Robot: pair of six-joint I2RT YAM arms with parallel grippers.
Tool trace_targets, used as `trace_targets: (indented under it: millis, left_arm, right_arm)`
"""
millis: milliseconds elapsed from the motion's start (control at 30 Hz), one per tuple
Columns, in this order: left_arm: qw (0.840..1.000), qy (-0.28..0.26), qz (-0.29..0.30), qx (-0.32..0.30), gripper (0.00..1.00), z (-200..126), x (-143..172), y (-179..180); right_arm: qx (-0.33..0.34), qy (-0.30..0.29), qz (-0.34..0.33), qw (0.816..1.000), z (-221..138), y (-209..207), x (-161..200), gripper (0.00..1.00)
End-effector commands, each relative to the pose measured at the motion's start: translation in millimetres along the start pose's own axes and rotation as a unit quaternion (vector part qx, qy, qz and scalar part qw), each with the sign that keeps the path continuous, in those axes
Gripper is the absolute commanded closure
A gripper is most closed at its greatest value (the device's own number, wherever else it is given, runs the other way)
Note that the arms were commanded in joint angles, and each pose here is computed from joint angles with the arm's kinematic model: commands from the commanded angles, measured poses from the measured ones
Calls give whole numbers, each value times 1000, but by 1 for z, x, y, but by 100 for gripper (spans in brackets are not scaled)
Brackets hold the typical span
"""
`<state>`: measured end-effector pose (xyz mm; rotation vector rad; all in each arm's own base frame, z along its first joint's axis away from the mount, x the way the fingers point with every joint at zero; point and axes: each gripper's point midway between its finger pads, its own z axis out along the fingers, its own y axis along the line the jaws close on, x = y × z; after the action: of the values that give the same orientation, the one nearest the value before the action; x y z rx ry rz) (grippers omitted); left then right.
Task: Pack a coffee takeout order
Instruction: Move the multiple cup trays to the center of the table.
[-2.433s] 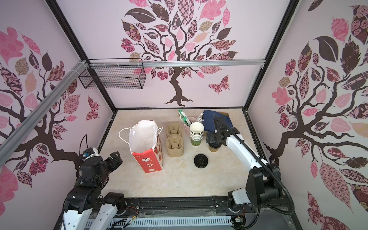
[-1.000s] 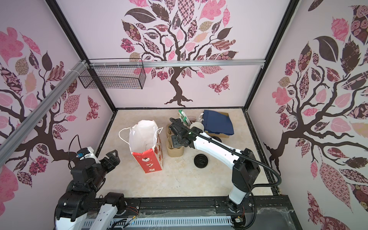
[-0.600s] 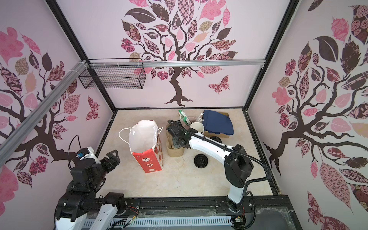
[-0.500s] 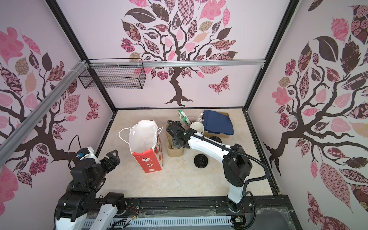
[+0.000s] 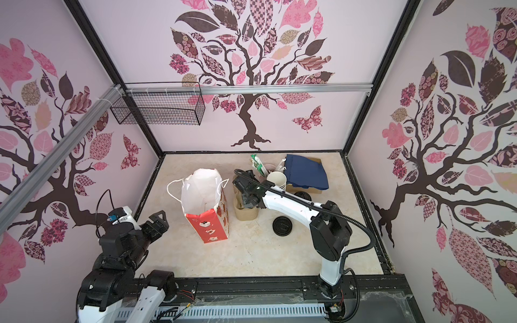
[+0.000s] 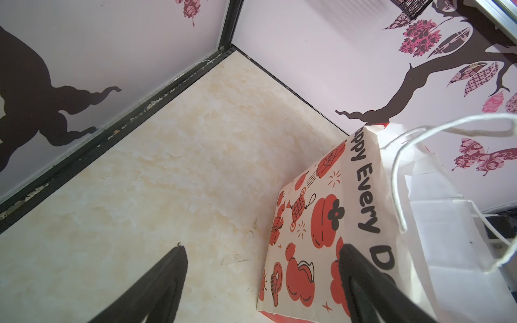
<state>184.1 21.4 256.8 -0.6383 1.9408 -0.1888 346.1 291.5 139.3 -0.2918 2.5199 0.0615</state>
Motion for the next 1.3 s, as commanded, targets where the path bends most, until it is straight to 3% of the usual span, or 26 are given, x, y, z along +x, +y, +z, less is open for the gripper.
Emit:
trace_targets:
  millis: [0, 300, 933, 1067, 1267]
  left_arm:
    - [1000, -7, 1, 5, 11, -3, -4, -2]
    - [1000, -8, 1, 6, 11, -3, -5, -2]
    - [1000, -10, 8, 12, 11, -4, -8, -6]
    - [1000, -10, 23, 4, 11, -3, -9, -5]
    - [999, -16, 40, 6, 11, -4, -16, -8]
  right_arm:
    - [6, -12, 6, 1000, -2, 1, -12, 67]
    - [16, -22, 1, 1000, -8, -3, -17, 76]
    - [1, -25, -1, 1000, -25, -3, -23, 79]
    - [-35, -6, -9, 999, -33, 6, -14, 79]
    - [-34, 31, -35, 998, -36, -3, 11, 79]
